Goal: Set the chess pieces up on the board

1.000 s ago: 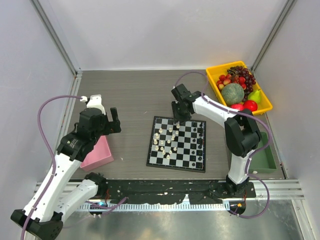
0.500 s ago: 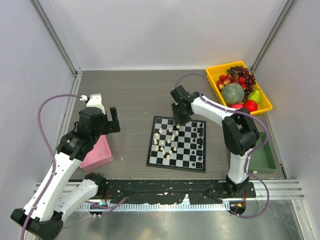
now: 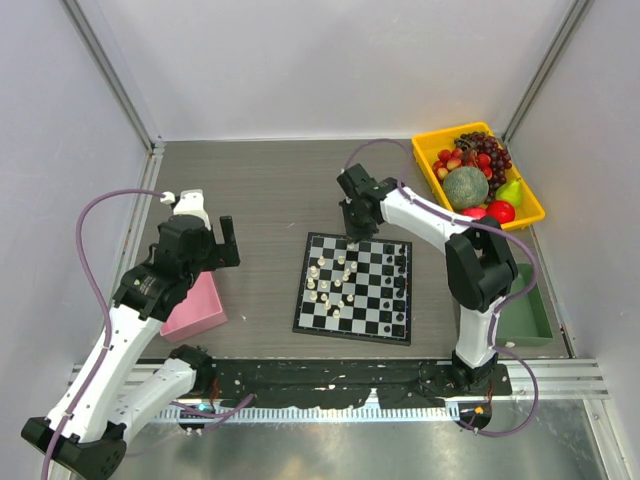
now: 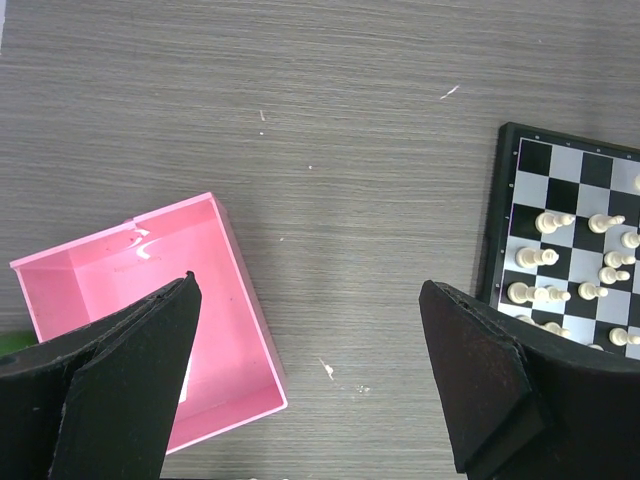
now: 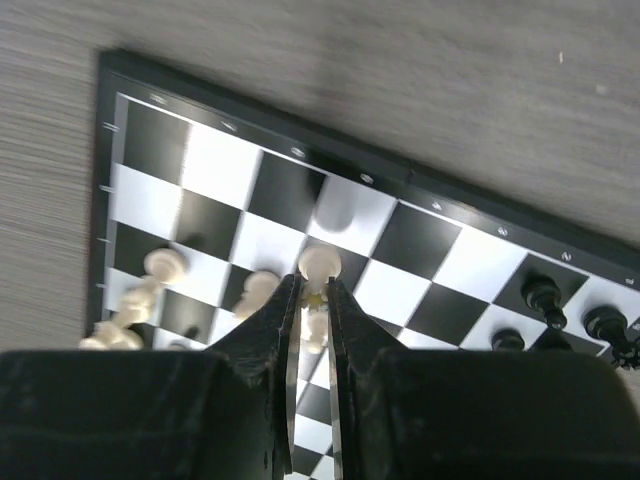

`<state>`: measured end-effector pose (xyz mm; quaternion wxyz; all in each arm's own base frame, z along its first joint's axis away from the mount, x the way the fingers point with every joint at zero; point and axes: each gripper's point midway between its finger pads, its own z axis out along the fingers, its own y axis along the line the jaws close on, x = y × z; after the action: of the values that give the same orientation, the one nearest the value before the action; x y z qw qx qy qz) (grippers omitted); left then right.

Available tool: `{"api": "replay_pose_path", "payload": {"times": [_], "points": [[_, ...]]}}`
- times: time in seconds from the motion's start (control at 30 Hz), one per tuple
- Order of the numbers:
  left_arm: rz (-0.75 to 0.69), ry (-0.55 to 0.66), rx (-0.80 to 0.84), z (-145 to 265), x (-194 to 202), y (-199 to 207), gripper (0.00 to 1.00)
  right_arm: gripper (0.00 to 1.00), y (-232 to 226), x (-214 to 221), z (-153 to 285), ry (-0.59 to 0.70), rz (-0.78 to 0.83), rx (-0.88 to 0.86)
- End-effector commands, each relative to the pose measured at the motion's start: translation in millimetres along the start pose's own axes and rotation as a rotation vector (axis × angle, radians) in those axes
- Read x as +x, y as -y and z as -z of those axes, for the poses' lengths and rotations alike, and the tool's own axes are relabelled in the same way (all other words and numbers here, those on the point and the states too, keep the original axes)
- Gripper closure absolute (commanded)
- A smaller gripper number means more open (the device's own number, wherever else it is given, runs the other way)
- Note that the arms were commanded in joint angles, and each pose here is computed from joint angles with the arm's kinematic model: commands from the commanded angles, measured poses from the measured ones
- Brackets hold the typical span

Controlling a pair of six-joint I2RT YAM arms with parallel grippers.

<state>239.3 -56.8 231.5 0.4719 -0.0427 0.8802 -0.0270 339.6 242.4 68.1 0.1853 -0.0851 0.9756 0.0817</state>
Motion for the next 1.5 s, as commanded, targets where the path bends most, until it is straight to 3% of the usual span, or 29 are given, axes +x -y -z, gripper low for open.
{"api": "replay_pose_path", "payload": {"times": [0.0, 0.47, 1.47], "points": [[0.021, 0.042, -0.010, 7.5, -15.6, -2.0, 0.00, 0.86, -30.1, -41.1, 20.7, 0.116, 0.038, -0.052], [0.041, 0.060, -0.021, 14.0, -18.4, -6.2, 0.00, 0.85, -81.1, -65.4, -7.1, 0.122, 0.117, -0.078], [0.038, 0.038, -0.040, 9.9, -13.6, -9.5, 0.00, 0.80, -92.4, -48.5, -29.0, 0.046, 0.171, -0.079]]}}
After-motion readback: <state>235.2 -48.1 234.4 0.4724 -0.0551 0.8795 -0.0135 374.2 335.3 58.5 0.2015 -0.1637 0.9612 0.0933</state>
